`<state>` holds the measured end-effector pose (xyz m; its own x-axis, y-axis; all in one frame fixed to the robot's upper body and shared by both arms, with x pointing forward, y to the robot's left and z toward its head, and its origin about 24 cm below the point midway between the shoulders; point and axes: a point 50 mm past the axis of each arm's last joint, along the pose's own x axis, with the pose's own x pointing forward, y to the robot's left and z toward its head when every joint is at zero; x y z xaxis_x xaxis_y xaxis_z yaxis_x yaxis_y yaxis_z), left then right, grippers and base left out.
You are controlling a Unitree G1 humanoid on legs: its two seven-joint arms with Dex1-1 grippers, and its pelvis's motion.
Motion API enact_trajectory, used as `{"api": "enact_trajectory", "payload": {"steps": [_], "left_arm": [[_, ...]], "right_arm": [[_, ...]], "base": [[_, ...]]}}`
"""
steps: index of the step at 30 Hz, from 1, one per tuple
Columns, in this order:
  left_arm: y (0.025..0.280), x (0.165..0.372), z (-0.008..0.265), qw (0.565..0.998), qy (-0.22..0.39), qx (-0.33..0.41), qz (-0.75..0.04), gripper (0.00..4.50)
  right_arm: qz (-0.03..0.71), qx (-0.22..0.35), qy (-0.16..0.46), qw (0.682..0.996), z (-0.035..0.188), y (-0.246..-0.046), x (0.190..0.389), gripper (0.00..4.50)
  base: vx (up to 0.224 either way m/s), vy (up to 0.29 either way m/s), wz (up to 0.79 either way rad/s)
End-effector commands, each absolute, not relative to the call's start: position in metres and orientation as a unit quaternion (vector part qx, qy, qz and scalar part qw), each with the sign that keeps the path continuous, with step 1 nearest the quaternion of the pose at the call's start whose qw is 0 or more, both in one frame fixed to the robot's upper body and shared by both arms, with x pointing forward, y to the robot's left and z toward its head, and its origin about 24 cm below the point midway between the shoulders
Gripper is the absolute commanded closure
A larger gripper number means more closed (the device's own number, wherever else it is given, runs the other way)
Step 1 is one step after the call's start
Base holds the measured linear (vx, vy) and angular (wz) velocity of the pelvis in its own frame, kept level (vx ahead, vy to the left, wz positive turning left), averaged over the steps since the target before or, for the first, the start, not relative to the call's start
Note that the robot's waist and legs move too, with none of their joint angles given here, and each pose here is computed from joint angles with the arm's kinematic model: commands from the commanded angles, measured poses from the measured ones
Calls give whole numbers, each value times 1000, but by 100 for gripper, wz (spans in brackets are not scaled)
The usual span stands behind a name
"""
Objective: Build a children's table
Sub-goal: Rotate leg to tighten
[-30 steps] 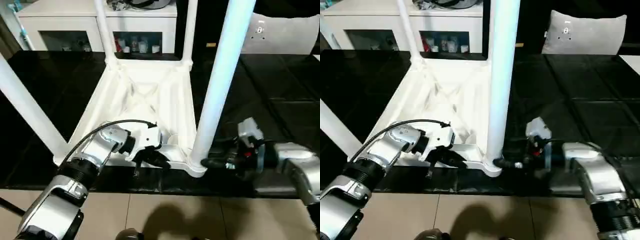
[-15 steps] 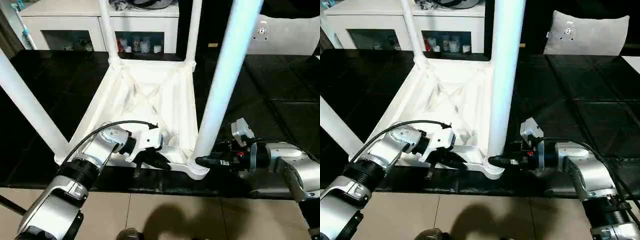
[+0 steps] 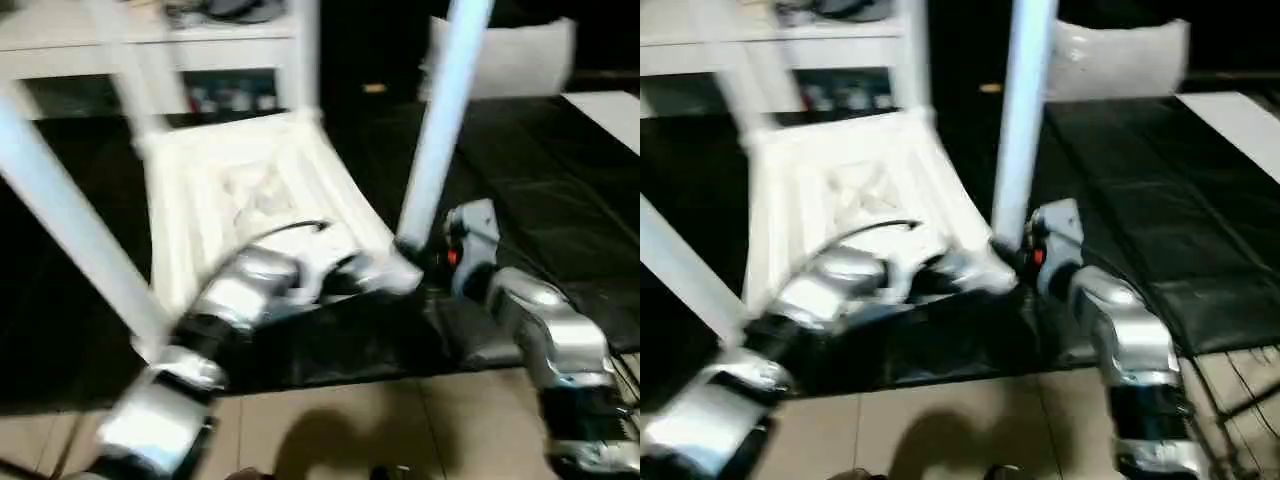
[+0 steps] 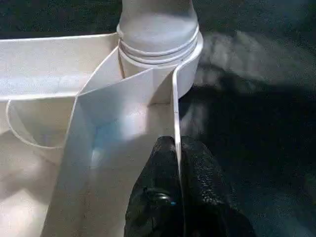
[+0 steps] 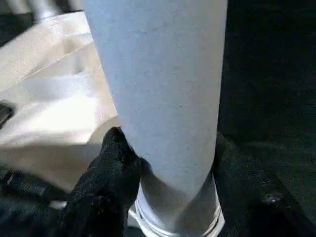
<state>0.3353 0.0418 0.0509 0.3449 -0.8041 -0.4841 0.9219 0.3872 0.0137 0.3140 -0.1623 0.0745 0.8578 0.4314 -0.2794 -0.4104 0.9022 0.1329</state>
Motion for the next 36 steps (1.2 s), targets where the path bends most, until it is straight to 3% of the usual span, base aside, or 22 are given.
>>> {"api": "enact_trajectory", "payload": {"steps": [1, 3, 6, 11, 12, 15, 20, 25, 27, 29, 36], "left_arm": [[12, 336, 76, 806, 141, 123, -561, 450], [10, 337, 77, 811, 138, 127, -554, 450], [12, 337, 75, 810, 137, 146, -552, 450], [27, 338, 75, 794, 135, 162, -570, 450], [28, 338, 74, 792, 134, 163, -573, 450], [43, 334, 72, 764, 139, 179, -604, 450], [58, 329, 68, 727, 147, 198, -640, 450], [66, 325, 66, 697, 151, 210, -668, 450], [75, 319, 66, 662, 147, 214, -703, 450], [83, 312, 65, 624, 154, 227, -732, 450], [88, 306, 64, 591, 157, 240, -754, 450]], "right_arm": [[229, 42, 171, 957, 66, -144, 314, 219], [230, 37, 163, 959, 66, -141, 312, 185], [249, 38, 152, 956, 69, -136, 310, 167], [284, 39, 118, 951, 77, -145, 309, 123], [288, 36, 117, 950, 78, -147, 309, 95], [346, -11, 126, 930, 80, -165, 303, 85], [445, -47, 113, 887, 91, -181, 291, 27], [499, -71, 132, 853, 90, -189, 283, 27], [541, -82, 142, 825, 90, -194, 277, 27], [572, -58, 151, 804, 91, -197, 274, 27], [608, -24, 165, 776, 91, -199, 269, 86]], "base": [[0, 0, 0], [0, 0, 0], [0, 0, 0], [0, 0, 0], [0, 0, 0], [0, 0, 0], [0, 0, 0], [0, 0, 0], [0, 0, 0], [0, 0, 0], [0, 0, 0]]}}
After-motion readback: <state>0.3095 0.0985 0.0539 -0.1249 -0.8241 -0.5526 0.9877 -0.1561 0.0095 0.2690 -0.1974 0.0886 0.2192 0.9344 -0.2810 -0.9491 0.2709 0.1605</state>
